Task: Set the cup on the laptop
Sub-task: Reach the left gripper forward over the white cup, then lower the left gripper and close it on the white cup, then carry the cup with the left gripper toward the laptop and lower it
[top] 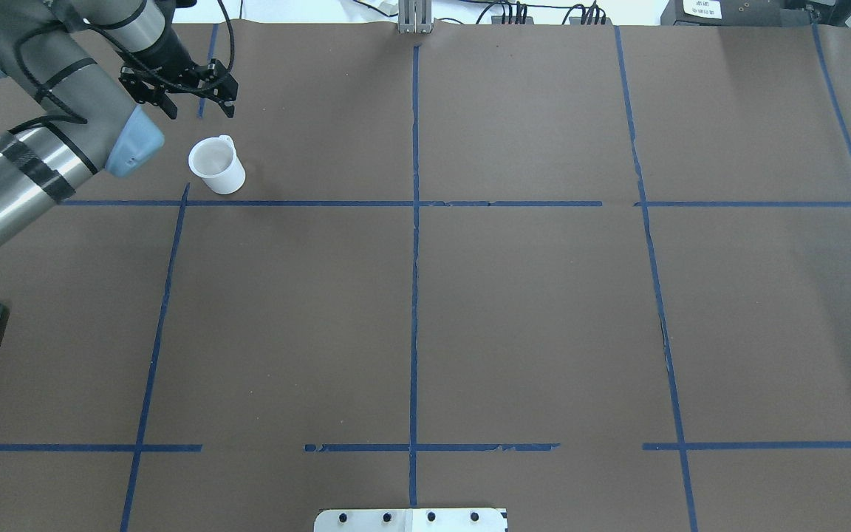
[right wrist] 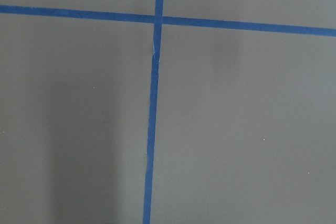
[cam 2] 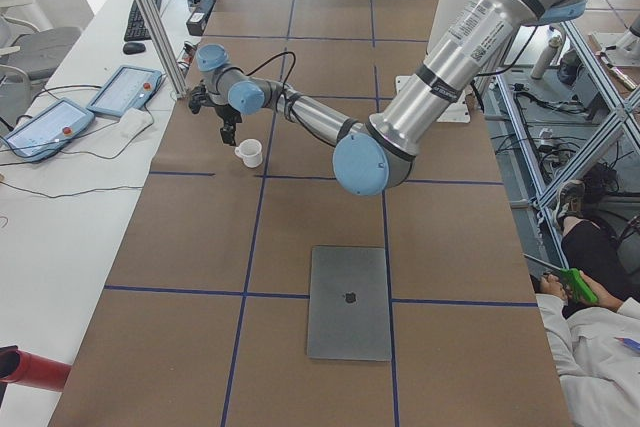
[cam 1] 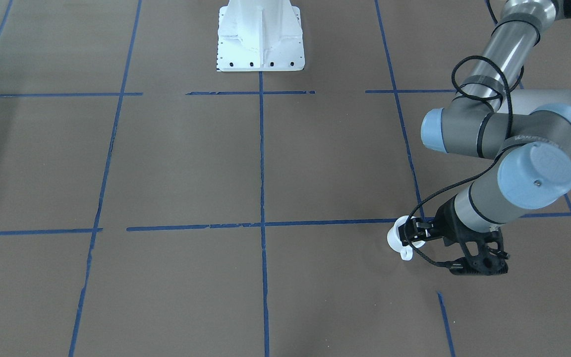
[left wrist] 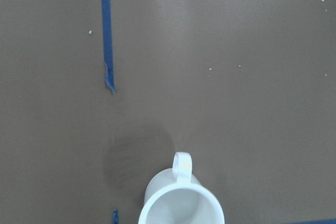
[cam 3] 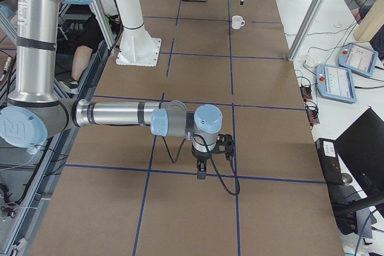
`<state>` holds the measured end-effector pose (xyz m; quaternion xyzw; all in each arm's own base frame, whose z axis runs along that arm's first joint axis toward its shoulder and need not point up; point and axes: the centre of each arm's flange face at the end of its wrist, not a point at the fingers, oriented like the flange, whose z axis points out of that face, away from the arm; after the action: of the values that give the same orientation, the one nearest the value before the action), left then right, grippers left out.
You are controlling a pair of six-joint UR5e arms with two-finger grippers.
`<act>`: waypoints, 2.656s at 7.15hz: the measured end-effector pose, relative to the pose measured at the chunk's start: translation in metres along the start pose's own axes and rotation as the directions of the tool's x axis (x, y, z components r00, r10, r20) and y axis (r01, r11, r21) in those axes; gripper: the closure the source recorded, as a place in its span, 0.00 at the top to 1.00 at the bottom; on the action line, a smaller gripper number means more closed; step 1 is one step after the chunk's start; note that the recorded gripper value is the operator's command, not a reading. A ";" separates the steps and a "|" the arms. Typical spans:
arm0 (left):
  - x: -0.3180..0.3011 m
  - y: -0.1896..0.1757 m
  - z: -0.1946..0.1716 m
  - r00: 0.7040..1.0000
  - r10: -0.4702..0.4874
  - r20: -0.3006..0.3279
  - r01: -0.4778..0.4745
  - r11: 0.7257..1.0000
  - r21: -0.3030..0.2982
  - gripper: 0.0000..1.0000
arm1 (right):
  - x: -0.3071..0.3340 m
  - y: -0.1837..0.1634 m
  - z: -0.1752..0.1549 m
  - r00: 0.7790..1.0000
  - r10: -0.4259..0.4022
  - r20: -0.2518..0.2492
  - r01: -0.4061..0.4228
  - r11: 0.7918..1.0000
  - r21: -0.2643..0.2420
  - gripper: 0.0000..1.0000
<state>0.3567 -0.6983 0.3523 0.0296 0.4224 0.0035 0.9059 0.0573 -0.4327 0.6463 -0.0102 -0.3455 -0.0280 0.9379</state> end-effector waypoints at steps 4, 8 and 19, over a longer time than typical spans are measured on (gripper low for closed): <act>-0.005 0.006 0.071 0.999 0.021 0.048 -0.024 0.998 0.056 0.95 | 0.000 0.000 0.000 1.000 0.000 0.000 0.000 1.000 0.000 1.00; -0.009 0.008 0.088 0.998 0.023 0.052 -0.025 0.998 0.053 0.00 | 0.000 0.000 0.000 1.000 0.000 0.000 0.000 1.000 0.000 1.00; -0.332 0.235 -0.013 0.991 -0.080 0.103 0.078 0.997 0.024 0.00 | 0.000 0.000 0.000 1.000 0.000 0.000 0.000 1.000 0.000 1.00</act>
<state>0.1380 -0.4740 0.6112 0.0219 0.3755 -0.0379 0.9258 0.0572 -0.4327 0.6462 -0.0101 -0.3455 -0.0281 0.9379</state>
